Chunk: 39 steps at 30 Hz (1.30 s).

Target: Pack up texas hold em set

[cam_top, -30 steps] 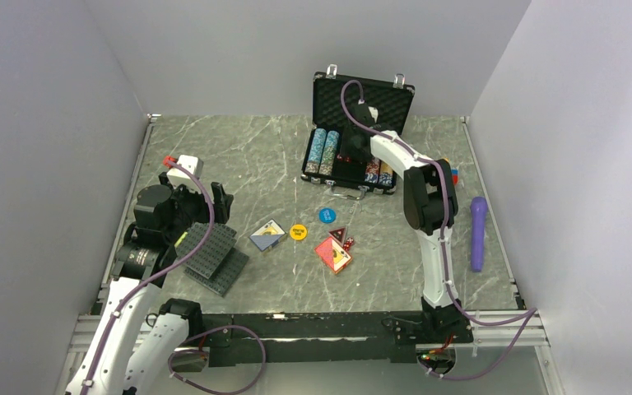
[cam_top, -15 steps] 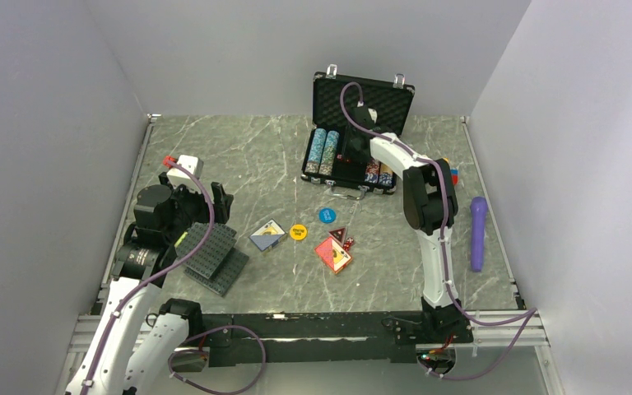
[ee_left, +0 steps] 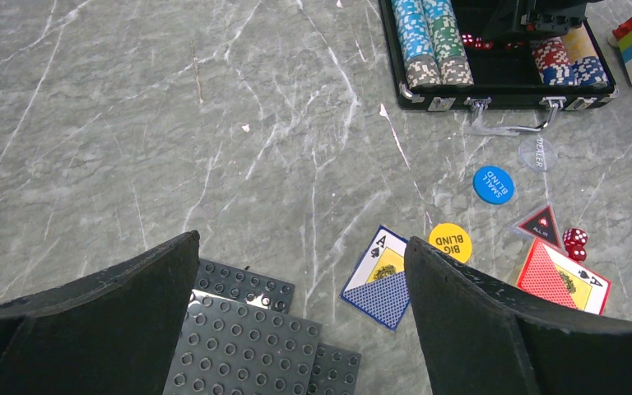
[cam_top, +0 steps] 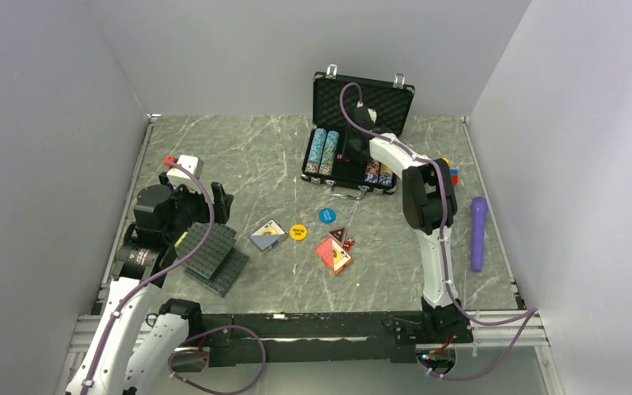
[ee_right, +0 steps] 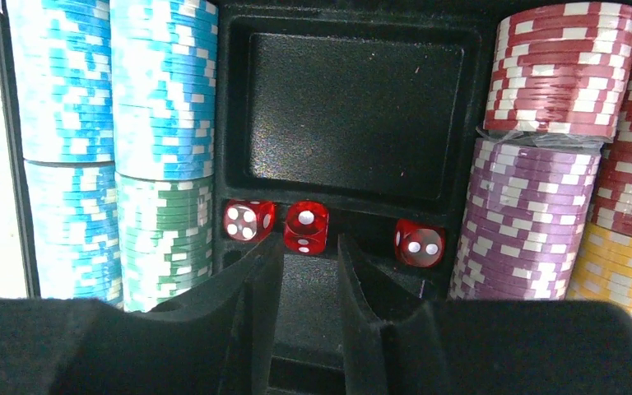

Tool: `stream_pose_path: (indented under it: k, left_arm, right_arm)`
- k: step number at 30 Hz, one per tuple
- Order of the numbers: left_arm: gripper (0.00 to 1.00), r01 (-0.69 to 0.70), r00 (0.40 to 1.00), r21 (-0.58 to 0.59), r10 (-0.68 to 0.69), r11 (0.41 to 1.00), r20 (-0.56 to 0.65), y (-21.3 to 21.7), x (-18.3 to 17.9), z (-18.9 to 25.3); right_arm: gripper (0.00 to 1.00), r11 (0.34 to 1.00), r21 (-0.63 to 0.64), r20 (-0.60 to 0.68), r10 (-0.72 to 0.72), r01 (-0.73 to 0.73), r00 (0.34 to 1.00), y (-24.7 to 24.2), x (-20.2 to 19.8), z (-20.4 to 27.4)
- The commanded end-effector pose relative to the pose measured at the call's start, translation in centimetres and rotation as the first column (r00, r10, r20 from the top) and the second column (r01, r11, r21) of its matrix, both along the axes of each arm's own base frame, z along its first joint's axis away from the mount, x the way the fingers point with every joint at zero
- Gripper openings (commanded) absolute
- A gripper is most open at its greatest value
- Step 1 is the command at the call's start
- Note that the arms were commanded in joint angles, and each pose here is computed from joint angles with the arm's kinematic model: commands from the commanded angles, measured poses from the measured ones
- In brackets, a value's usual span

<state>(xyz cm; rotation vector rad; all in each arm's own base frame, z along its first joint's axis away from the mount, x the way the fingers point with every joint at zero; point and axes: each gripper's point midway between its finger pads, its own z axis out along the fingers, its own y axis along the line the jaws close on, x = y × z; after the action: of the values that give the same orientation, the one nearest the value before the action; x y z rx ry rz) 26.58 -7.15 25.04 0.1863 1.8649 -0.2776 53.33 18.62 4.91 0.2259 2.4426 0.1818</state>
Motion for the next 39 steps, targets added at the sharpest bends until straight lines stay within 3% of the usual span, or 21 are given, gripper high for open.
stream_pose_path:
  k: [1, 10, 14, 18, 39]
  left_arm:
    - [0.98, 0.018, 0.998, -0.009, -0.018, 1.000, 0.052, -0.4, 0.2, 1.3]
    - [0.98, 0.017, 0.998, -0.007, -0.017, 1.000, 0.053, -0.3, 0.2, 1.3]
    - [0.98, 0.017, 0.998, -0.008, -0.017, 1.000, 0.056, -0.3, 0.1, 1.4]
    - [0.98, 0.021, 0.998, -0.010, -0.021, 1.000, 0.055, -0.4, 0.1, 1.4]
    - [0.98, 0.027, 0.998, -0.010, -0.027, 1.000, 0.055, -0.6, 0.0, 1.4]
  right_arm:
    - [0.34, 1.000, 0.004, 0.021, 0.000, 0.000, 1.000, 0.5, 0.8, -0.1]
    - [0.32, 1.000, 0.001, 0.018, 0.005, -0.005, 1.000, 0.8, 1.1, -0.7]
    - [0.20, 1.000, 0.002, 0.009, 0.008, -0.008, 1.000, 0.8, 0.9, -0.9]
    - [0.01, 1.000, -0.001, 0.000, 0.002, -0.002, 1.000, 0.7, 0.6, -0.2]
    - [0.00, 1.000, 0.012, -0.133, 0.026, -0.024, 0.991, 0.6, -0.2, 0.3]
